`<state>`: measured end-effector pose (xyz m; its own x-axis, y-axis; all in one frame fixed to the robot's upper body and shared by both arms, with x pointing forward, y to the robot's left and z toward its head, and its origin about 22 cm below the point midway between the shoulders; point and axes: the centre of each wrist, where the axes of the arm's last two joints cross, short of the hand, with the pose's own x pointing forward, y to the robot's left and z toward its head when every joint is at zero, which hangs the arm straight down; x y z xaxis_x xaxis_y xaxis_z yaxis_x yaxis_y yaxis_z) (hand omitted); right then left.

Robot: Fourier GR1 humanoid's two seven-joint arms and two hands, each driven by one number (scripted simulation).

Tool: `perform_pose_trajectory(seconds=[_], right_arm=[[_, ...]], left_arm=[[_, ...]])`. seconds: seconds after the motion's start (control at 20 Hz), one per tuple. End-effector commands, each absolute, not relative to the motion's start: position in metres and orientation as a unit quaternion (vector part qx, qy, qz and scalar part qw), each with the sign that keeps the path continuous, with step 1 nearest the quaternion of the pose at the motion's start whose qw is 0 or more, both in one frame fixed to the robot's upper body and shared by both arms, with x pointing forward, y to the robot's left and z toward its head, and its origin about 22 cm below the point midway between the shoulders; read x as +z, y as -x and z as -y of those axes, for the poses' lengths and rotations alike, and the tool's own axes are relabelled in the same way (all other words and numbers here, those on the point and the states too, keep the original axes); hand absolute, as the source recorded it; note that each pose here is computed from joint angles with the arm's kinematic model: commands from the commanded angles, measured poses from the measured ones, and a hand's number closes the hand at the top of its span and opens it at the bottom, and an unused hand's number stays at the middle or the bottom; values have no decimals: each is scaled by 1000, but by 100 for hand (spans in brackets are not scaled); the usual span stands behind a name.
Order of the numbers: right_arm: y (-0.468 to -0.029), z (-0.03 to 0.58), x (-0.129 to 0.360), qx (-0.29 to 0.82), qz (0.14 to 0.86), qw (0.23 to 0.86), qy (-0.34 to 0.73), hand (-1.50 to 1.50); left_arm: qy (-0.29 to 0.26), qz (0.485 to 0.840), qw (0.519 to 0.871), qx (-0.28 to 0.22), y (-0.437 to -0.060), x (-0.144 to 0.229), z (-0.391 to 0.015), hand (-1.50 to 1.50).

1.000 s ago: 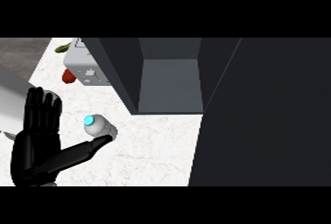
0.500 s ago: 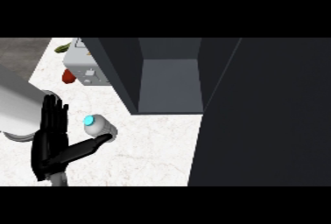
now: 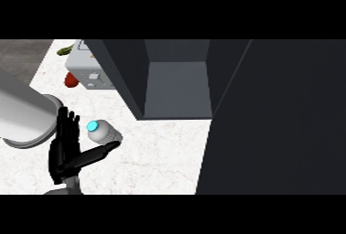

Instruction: Pick up the bottled water, place it into the cabinet and close the cabinet

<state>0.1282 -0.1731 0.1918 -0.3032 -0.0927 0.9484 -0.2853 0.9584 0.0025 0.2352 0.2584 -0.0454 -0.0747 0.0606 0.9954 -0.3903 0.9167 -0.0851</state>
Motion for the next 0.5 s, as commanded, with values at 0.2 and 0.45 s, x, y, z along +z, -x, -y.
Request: perform_pose_trajectory(seconds=[0.2,0.45], right_arm=[[-99,178,212,85,827,547,-97,-150],[-93,184,216,83,826,547,-105,-150]], left_arm=[[-128,703,678,170,-227,-103,-256,-150],[-118,698,681,187,-223,-118,-258,-150]])
